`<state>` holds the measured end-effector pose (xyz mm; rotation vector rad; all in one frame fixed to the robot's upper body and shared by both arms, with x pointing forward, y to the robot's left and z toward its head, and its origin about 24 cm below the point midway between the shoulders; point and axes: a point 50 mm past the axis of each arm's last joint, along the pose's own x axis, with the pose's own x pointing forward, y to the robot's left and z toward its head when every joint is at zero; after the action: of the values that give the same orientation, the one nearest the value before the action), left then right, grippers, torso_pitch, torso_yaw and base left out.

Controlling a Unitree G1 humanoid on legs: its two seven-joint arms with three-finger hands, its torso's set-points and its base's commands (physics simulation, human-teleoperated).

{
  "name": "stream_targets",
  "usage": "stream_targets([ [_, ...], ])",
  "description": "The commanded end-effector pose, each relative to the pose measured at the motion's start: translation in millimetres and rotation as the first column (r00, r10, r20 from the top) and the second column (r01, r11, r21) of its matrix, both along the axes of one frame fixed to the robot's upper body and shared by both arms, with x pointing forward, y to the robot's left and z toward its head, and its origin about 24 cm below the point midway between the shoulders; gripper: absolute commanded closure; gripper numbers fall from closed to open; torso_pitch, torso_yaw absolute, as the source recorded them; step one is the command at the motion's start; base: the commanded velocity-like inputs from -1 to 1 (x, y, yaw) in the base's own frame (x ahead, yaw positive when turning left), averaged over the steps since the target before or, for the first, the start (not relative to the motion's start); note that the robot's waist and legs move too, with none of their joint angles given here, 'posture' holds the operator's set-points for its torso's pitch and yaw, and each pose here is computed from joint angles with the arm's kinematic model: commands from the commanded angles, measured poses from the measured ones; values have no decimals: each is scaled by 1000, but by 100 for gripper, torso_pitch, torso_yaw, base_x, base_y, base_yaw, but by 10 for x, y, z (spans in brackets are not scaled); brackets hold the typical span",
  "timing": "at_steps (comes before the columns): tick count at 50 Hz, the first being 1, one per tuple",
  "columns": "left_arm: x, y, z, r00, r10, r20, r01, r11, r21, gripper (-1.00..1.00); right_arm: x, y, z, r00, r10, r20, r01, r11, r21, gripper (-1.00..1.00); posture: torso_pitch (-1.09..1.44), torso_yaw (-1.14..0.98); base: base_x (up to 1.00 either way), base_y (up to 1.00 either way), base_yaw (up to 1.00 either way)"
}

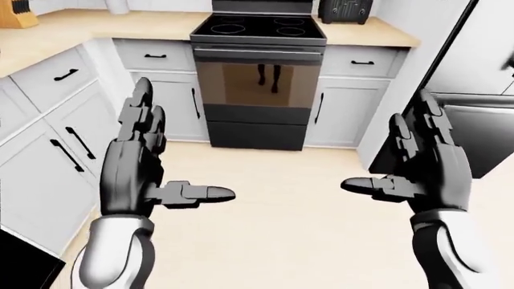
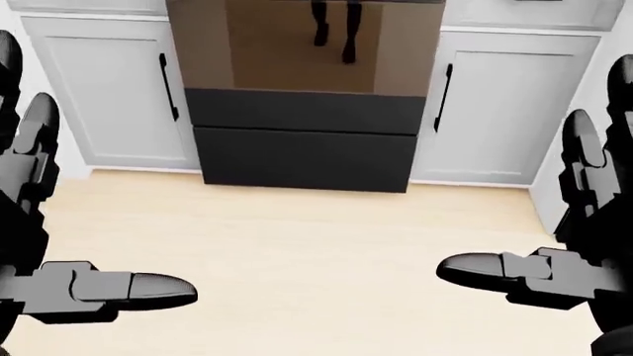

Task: Navigate to the stove.

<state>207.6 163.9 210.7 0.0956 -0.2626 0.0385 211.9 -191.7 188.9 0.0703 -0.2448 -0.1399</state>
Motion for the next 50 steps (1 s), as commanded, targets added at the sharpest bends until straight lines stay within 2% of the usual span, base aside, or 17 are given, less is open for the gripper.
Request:
stream_targets([
  [1,-46,-1,112,997,-4,75,3,1000,12,-100,-48,11,122,997,-3,72,4,1000,-13,-100,0,0,79,0,0],
  [14,-47,8,115,997,0,76,-1,1000,11,-100,-24,-11,103,998,-23,66,24,1000,-10,-100,0,0,64,0,0],
  [29,-46,7,119,997,-1,75,0,1000,13,-100,-29,-19,111,997,-42,65,43,999,-21,-100,0,0,4,0,0],
  [33,-44,4,120,997,-2,74,1,1000,13,-100,5,-47,83,996,-74,57,77,996,-52,-100,0,0,0,0,0],
  [50,-47,-3,106,997,-3,72,2,1000,15,-100,-28,-34,103,996,-45,79,48,999,-26,-100,0,0,0,0,0],
])
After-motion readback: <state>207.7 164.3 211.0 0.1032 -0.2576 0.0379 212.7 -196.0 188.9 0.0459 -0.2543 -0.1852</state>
